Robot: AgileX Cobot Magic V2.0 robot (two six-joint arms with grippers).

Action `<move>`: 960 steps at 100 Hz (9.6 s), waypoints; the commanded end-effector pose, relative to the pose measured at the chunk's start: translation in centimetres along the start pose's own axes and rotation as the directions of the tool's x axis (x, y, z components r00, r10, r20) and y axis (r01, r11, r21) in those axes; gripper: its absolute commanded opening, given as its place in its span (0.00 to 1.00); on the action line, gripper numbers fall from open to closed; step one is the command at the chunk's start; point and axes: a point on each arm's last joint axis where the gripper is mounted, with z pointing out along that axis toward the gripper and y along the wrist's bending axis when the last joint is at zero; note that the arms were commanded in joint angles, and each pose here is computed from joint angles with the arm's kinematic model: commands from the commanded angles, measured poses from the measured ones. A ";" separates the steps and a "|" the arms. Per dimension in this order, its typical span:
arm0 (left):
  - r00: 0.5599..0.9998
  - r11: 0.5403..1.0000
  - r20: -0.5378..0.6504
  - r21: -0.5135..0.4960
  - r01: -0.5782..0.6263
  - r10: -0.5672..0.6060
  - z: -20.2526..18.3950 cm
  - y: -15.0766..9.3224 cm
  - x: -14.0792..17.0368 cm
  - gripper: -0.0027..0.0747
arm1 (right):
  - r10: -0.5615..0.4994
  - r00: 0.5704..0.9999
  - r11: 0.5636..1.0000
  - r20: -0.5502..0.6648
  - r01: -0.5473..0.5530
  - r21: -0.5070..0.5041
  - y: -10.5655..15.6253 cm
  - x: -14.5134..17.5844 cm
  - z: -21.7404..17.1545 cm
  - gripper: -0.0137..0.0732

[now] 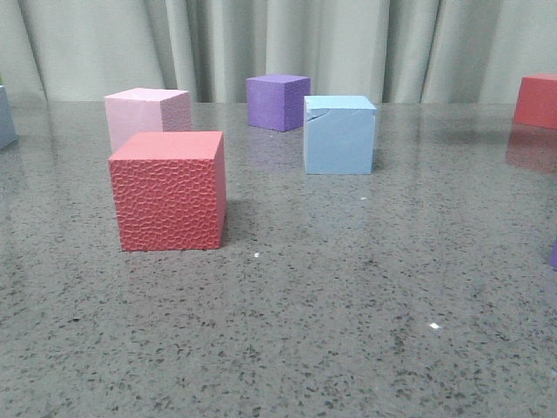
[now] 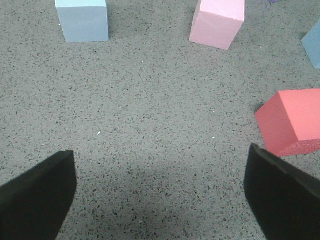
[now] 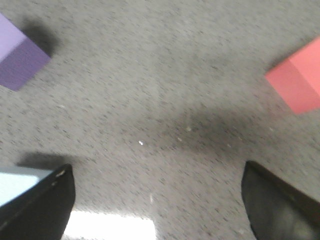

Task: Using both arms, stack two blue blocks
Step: 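Raise the right gripper away from the placed cube, then lower the left gripper over the second light-blue cube, then close the left gripper on the second light-blue cube and lift it, then carry the held cube with the left gripper above the placed light-blue cube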

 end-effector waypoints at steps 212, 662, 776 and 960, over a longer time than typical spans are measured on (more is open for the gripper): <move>0.970 0.996 0.235 -0.071 -0.052 0.067 0.1 -0.1 -8.7 0.86 | -0.030 0.960 0.998 0.278 0.012 0.066 -4.5 23.8 -16.4 0.92; 0.989 0.997 -0.146 -0.062 -0.035 0.025 18.7 3.7 -21.1 0.41 | -0.031 0.954 0.998 0.298 0.013 0.065 -4.5 23.6 -16.4 0.92; 0.906 0.842 0.208 0.339 -0.420 0.368 13.9 -17.8 -21.7 0.41 | -0.032 0.952 0.998 0.305 0.013 0.065 -4.5 23.6 -16.4 0.92; 0.506 0.355 0.325 0.424 -0.833 0.799 18.0 -23.5 -18.6 0.41 | -0.032 0.950 0.998 0.311 0.013 0.064 -4.5 23.5 -16.5 0.92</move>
